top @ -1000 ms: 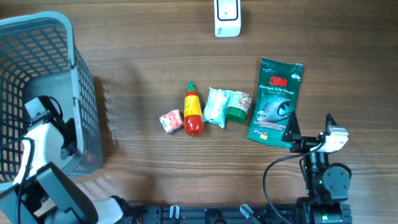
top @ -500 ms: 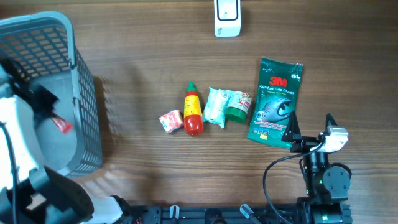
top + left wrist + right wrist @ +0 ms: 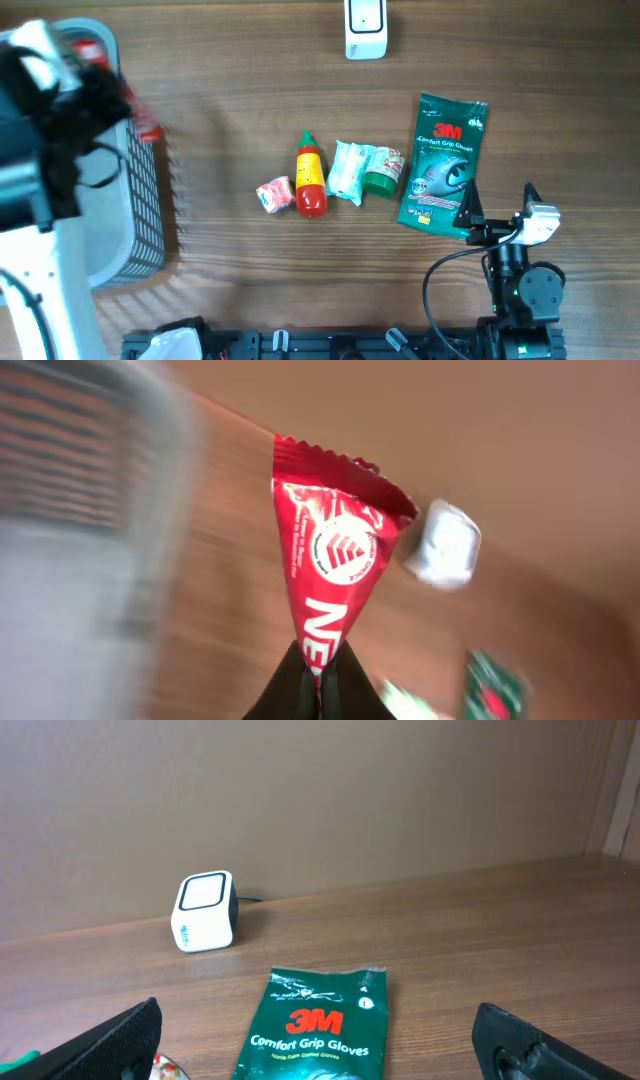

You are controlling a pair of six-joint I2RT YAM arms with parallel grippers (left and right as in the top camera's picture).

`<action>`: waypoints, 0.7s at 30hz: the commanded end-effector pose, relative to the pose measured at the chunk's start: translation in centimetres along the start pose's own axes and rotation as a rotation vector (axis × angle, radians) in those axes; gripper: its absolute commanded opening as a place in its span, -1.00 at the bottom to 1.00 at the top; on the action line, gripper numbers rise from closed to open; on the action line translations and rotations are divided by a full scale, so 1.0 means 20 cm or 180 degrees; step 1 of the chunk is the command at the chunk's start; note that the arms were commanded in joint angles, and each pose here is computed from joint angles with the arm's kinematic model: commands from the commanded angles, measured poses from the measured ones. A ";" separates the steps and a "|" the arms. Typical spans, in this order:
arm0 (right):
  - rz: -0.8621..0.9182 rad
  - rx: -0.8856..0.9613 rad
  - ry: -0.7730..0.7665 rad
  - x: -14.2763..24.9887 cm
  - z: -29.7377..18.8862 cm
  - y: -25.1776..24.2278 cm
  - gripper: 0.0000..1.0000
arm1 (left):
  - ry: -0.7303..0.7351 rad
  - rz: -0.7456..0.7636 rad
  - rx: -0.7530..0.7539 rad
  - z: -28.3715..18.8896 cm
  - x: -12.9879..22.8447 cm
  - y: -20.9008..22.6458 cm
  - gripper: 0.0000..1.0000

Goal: Scan the item barcode
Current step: 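Carry the red Nescafe stick with the left gripper and drop it on the glove pack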

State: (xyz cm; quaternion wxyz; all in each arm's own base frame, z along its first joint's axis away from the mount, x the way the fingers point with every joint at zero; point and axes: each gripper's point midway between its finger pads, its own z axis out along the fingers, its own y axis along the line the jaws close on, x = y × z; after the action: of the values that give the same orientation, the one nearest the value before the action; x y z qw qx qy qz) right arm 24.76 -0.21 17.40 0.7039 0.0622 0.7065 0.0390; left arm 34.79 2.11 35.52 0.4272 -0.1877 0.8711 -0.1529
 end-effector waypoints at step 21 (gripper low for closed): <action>-0.0039 -0.0054 -0.0012 0.00 0.00 0.01 0.99 | 0.2237 0.1497 0.1967 0.95 2.01 -1.47 -0.92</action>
State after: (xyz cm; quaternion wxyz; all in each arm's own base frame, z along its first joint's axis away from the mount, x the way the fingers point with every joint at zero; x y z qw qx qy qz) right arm 24.76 -0.21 17.40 0.7039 0.0622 0.7065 0.0390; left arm 35.61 -41.20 12.35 0.2030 0.1920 0.8976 -0.3410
